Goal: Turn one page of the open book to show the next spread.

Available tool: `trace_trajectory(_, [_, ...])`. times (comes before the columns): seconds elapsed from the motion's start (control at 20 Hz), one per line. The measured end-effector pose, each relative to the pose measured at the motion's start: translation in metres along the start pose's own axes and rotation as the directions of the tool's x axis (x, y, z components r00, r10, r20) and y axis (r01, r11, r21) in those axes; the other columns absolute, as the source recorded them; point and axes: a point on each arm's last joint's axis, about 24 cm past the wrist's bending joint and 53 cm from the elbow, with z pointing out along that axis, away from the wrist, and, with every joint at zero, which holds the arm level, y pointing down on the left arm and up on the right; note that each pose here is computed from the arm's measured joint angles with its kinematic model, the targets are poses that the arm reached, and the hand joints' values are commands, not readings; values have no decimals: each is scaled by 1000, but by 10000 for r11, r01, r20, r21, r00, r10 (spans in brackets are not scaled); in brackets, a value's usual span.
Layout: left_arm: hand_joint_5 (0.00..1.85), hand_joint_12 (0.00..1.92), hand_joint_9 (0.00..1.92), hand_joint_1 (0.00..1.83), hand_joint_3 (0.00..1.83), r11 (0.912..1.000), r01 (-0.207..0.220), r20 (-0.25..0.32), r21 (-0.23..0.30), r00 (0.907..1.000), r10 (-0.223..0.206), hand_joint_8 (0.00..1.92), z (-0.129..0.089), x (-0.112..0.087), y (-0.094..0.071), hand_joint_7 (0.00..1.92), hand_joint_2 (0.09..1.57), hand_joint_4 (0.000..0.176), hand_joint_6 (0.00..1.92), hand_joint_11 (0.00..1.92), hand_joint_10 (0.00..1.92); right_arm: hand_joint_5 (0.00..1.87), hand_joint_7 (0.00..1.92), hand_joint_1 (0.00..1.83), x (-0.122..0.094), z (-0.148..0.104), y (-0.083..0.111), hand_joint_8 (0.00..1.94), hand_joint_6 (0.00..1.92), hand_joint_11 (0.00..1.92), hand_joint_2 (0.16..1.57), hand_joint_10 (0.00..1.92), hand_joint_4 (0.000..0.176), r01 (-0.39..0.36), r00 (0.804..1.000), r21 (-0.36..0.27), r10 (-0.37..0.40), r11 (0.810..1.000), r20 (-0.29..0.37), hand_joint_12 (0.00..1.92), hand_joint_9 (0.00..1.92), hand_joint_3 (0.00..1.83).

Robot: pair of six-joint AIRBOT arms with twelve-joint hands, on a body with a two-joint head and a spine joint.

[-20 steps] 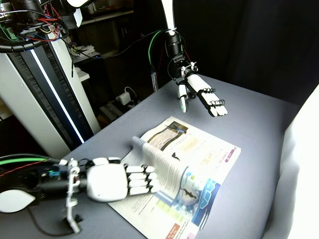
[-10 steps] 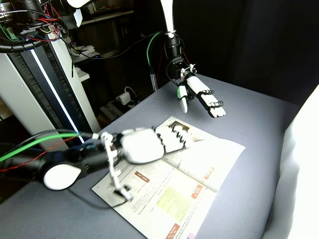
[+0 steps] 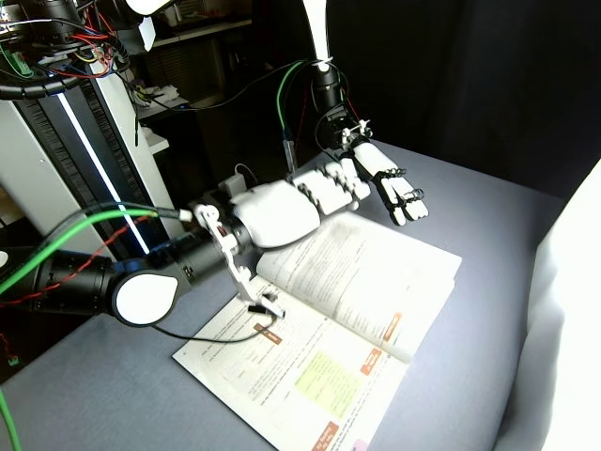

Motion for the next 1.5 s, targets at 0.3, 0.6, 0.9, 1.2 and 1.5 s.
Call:
trace_trajectory(0.3, [123,161,76,289,6,9989,-107,290,466,9995,94,0,-3,-9,-19,45,1348,7,3,38,1,0,0,16,-38,-41,-3,0,0,0,1181,0,14,357,9984,624,-383,9974,413,0,0,0])
trace_trajectory(0.6, [0,0,0,465,0,9922,-251,562,1221,9982,183,0,-2,-18,-41,0,1314,0,0,0,0,0,0,52,-55,-115,-46,0,0,0,1170,0,0,709,9950,3090,-892,9484,455,0,0,0])
trace_trajectory(0.9, [0,0,0,316,0,9725,-220,172,2320,9997,185,0,15,-4,-72,0,1296,22,0,0,0,0,0,0,-66,-192,-78,0,0,0,1232,0,0,521,9916,5581,-1091,8281,694,0,0,19])
trace_trajectory(1.2, [0,0,0,180,0,9588,94,-312,2839,9995,-6,0,34,18,-85,0,1233,17,0,0,0,0,0,0,-61,-251,-91,0,0,0,1300,0,0,-356,9859,6953,-888,7178,1422,0,0,36])
trace_trajectory(1.5, [0,0,0,262,0,9494,144,-136,3138,9999,-106,0,38,13,-94,0,1252,10,0,0,0,0,0,25,-89,-278,-75,0,0,0,1321,0,0,-814,9472,7090,-1670,7005,2738,0,0,19])
